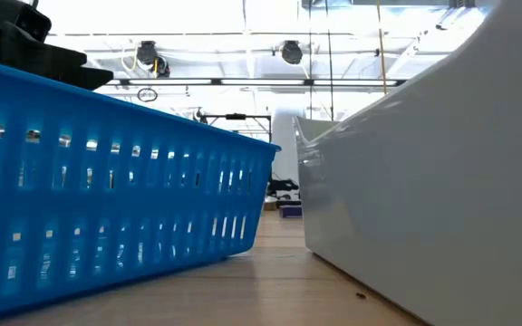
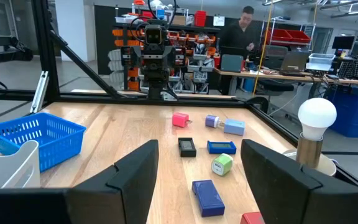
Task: Pick & Place Office items
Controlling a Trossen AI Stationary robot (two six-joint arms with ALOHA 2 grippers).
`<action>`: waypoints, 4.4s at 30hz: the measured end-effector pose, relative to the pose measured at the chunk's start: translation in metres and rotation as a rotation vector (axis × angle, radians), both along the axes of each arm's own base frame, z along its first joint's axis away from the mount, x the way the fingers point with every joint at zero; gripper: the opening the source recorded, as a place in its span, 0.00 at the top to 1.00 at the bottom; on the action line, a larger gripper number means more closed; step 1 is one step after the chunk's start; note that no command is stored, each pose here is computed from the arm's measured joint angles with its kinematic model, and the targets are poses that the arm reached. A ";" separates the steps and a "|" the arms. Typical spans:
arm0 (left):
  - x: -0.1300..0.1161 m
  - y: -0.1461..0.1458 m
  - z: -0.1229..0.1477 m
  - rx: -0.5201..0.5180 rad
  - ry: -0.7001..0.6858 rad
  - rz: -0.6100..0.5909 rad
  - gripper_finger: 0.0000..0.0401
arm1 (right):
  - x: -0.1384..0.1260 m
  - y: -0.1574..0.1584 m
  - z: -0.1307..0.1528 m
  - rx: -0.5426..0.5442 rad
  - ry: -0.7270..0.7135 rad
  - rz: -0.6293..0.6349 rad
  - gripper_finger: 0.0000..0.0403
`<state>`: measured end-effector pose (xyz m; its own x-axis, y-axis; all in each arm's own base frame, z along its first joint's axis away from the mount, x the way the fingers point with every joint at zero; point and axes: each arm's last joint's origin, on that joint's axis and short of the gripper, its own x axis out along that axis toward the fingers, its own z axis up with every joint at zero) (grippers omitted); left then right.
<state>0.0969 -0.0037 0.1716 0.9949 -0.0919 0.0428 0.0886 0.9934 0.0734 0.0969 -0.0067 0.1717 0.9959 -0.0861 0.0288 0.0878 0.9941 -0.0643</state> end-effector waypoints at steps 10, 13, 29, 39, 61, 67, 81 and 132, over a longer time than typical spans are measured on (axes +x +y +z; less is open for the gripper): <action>0.000 0.000 0.000 0.000 0.000 0.000 0.33 | 0.000 0.000 0.000 0.000 0.000 0.000 0.45; 0.000 0.000 0.000 0.000 0.000 0.000 0.33 | 0.000 0.000 0.000 0.000 0.000 0.000 0.45; 0.000 0.000 0.000 0.000 0.000 0.000 0.33 | 0.000 0.000 0.000 0.000 0.000 0.000 0.45; 0.000 0.000 0.000 0.000 0.000 0.000 0.33 | 0.000 0.000 0.000 0.000 0.000 0.000 0.45; 0.000 0.000 0.000 0.000 0.000 0.000 0.33 | 0.000 0.000 0.000 0.000 -0.001 0.000 0.45; 0.000 0.000 0.000 0.000 0.000 0.000 0.33 | 0.000 0.000 0.000 0.000 0.000 0.000 0.45; 0.000 0.000 0.000 0.000 0.000 0.000 0.33 | 0.000 0.000 0.000 0.000 0.000 0.000 0.45; 0.000 0.000 0.000 0.000 0.000 0.000 0.33 | -0.002 -0.001 0.018 0.316 -0.224 0.011 0.45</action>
